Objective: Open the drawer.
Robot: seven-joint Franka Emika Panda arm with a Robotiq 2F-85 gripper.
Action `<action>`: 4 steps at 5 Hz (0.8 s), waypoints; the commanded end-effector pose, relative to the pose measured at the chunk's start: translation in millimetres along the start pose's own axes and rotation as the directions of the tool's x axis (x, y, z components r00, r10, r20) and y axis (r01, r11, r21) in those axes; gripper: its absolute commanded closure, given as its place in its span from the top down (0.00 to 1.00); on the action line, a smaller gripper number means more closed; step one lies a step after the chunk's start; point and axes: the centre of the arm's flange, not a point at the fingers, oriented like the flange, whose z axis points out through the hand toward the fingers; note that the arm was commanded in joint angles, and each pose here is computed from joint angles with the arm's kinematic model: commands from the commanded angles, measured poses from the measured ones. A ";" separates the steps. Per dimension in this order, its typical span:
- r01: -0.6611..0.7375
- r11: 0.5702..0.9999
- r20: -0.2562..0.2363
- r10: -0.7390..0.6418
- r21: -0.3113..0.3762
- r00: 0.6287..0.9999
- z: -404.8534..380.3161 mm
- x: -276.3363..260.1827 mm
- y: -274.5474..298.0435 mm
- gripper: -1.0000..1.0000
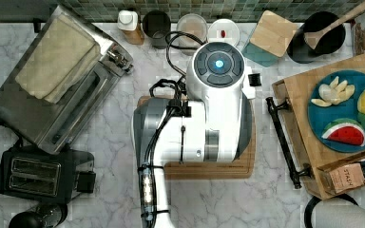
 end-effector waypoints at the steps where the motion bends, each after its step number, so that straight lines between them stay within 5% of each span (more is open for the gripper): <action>1: 0.001 1.000 0.009 -0.001 -0.007 1.000 5.3 -1.1 0.8 1.00; 2: 0.107 0.994 -0.027 -0.107 -0.012 0.994 12.8 -12.0 3.9 1.00; 3: 0.314 0.949 -0.064 -0.313 0.006 0.947 33.3 -16.8 39.7 1.00; 4: 0.434 0.901 -0.048 -0.434 -0.024 0.899 42.9 -1.9 60.7 1.00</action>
